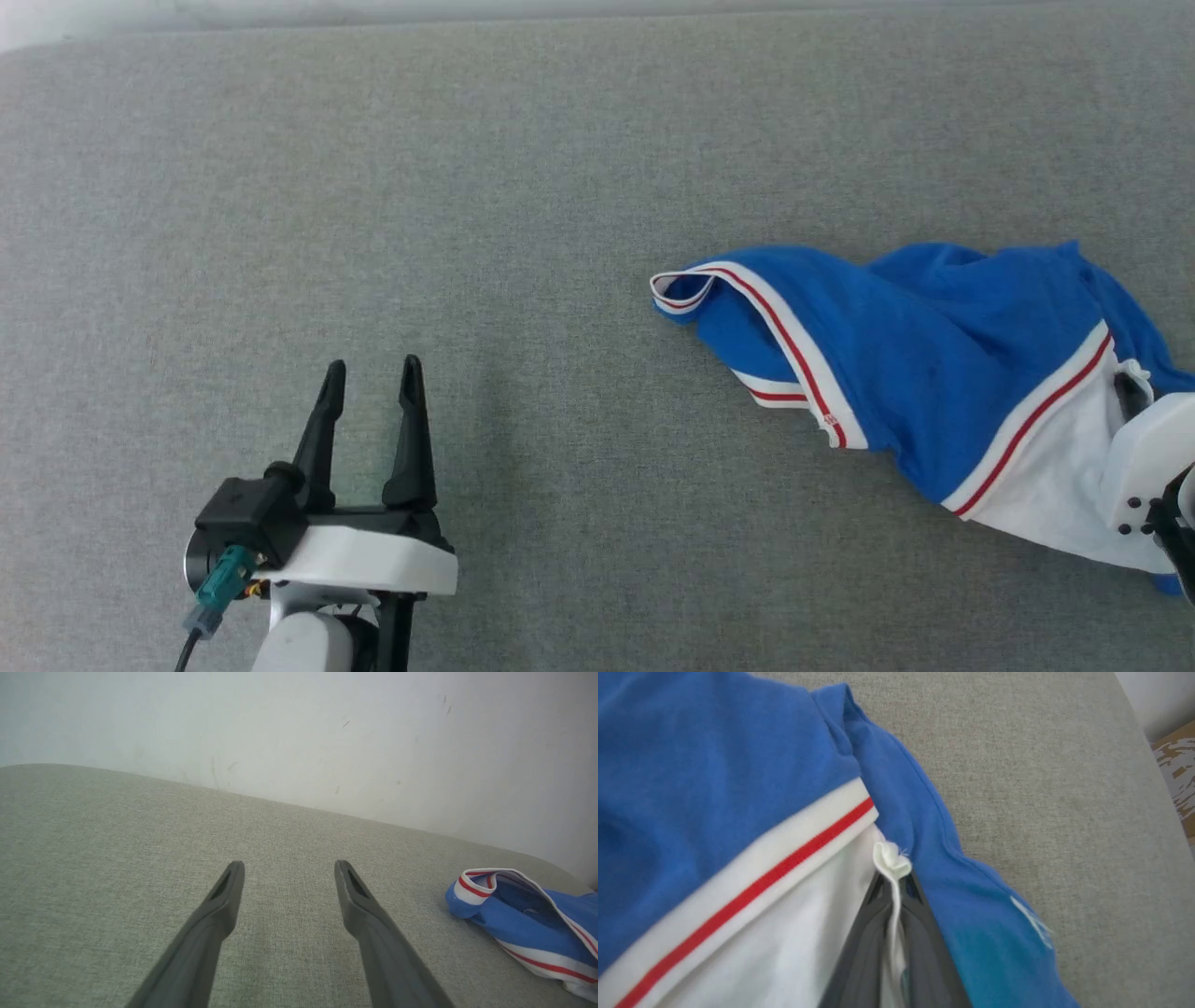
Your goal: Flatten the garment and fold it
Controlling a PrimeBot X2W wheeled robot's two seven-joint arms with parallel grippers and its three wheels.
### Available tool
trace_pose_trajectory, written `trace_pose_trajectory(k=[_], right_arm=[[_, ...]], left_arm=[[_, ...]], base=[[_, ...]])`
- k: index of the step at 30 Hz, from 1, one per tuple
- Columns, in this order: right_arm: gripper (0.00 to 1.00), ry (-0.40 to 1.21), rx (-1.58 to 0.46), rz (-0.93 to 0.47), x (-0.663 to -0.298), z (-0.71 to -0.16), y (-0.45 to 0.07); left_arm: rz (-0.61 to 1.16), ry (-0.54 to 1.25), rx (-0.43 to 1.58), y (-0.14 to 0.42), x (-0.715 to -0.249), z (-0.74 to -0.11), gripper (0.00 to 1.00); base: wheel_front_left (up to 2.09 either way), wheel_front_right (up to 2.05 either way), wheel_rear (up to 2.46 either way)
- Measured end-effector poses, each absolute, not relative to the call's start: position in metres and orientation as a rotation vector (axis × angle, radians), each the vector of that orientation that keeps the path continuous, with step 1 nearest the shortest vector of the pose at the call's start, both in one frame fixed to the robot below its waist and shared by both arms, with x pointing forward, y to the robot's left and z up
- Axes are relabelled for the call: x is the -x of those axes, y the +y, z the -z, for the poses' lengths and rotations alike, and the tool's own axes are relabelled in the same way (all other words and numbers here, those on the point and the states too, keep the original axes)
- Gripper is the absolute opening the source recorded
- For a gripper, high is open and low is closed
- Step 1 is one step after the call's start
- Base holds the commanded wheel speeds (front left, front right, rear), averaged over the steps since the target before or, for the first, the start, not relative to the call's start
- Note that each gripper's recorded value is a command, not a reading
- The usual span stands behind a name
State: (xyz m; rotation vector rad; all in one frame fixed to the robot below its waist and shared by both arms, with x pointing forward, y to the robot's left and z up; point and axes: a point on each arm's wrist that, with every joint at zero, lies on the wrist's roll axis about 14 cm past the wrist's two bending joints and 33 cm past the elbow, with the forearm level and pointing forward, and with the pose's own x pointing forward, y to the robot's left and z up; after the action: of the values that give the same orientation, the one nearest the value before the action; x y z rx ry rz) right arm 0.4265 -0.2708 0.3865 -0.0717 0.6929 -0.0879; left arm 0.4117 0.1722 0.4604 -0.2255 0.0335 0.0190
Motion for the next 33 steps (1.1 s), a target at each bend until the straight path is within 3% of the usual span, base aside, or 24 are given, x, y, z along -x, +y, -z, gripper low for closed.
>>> trace_pose_trajectory(k=[5,16,21,28,33], right_arm=[[0.0,0.609,0.083,0.076,-0.435,-0.409,-0.268],[0.0,0.145,0.21,-0.059,-0.483,-0.567,-0.227],[0.0,0.035,0.271,-0.155,-0.495,-0.61,-0.192],[0.0,0.061,0.268,-0.411,-0.507,-0.588,-0.093],[0.0,0.161,0.191,-0.674,-0.477,-0.539,0.006]], left_arm=[[-0.01,0.015,0.228,0.17,-0.412,-0.467,1.0],[-0.008,-0.042,0.247,0.17,-0.396,-0.491,1.0],[-0.011,-0.073,0.257,0.171,-0.391,-0.502,1.0],[-0.041,-0.063,0.263,0.18,-0.384,-0.499,1.0],[-0.069,-0.041,0.263,0.188,-0.379,-0.492,1.0]], base=[[0.0,0.0,0.0],[0.0,0.0,0.0],[0.0,0.0,0.0],[0.0,0.0,0.0],[0.0,0.0,0.0]])
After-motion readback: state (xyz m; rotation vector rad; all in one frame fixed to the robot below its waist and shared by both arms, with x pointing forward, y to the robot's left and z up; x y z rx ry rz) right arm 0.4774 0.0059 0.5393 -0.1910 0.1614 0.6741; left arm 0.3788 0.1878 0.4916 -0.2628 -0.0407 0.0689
